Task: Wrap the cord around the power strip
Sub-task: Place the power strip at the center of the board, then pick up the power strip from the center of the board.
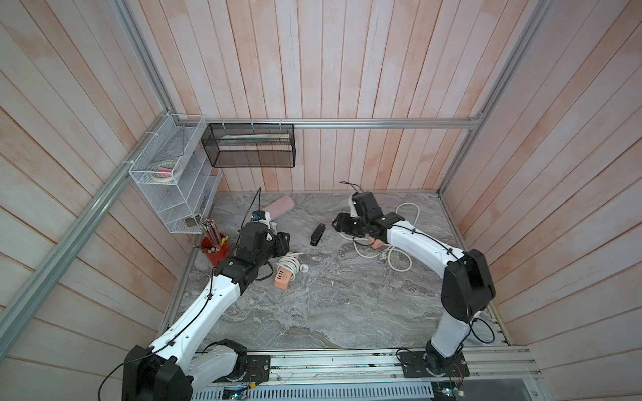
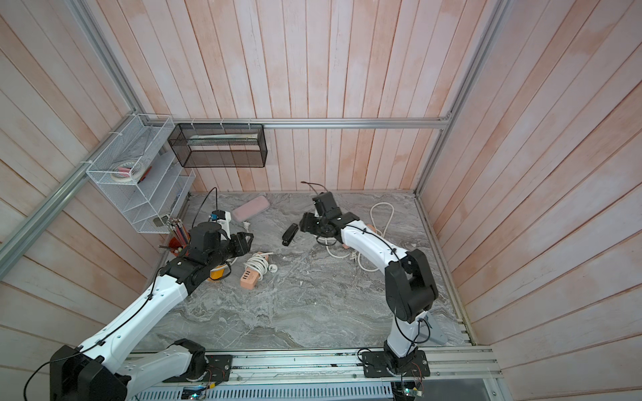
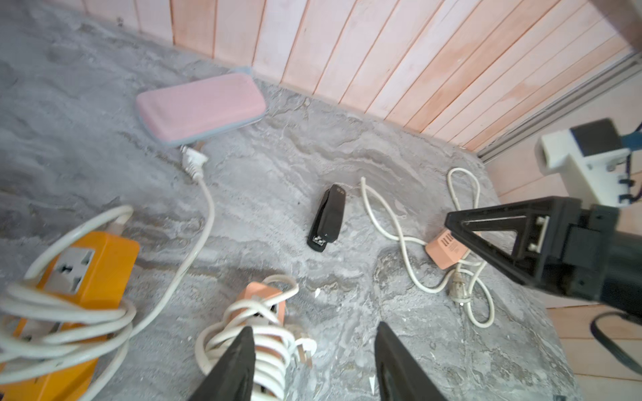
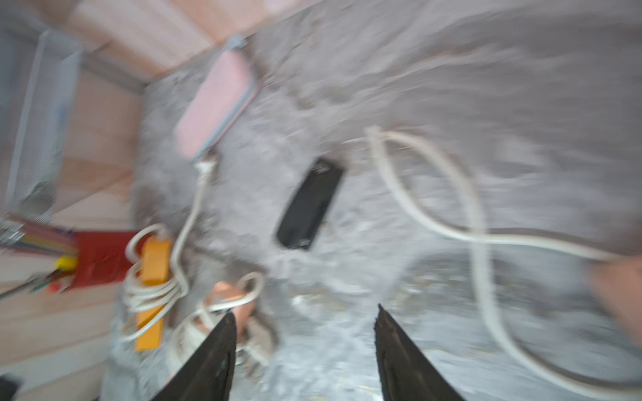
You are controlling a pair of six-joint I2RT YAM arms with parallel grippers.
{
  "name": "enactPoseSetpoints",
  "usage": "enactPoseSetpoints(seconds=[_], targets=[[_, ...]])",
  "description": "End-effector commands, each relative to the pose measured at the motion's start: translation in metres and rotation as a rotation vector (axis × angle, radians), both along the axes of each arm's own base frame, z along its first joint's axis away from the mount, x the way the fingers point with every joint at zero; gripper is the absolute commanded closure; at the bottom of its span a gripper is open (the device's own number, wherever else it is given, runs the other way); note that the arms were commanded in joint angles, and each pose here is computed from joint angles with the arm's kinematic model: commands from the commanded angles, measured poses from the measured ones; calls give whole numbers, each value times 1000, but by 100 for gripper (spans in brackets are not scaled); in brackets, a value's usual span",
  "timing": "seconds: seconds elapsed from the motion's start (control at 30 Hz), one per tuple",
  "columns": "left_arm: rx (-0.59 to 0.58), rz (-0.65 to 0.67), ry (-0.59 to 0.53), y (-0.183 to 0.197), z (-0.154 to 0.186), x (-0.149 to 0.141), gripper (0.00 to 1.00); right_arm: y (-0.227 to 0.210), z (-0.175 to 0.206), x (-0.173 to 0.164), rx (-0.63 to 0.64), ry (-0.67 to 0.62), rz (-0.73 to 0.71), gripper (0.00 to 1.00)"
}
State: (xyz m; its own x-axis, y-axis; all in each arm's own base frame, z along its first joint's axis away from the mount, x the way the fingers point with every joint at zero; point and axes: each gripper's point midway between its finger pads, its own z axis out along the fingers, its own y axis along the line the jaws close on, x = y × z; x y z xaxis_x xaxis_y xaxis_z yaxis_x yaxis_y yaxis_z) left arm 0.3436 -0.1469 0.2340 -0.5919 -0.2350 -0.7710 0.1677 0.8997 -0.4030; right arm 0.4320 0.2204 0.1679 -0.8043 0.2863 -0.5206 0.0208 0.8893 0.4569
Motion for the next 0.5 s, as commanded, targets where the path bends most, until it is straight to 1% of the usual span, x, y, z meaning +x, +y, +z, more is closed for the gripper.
enactPoseSetpoints(seconds=[0.0, 0.1, 0.17, 0.3, 0.37, 0.47], targets=[[34, -138, -146, -31, 32, 4, 44, -117, -31, -1, -204, 72, -241, 33], [58, -198, -200, -54, 40, 5, 44, -177, -40, 11, -247, 80, -391, 30], [60, -230, -203, -66, 39, 6, 43, -193, -46, 22, -247, 90, -442, 29], [78, -287, -204, -91, 33, 5, 43, -199, -62, 48, -250, 124, -489, 29], [74, -304, -204, -99, 31, 3, 43, -197, -73, 56, -248, 158, -502, 29], [66, -318, -197, -105, 27, 1, 43, -194, -87, 69, -235, 176, -514, 31]])
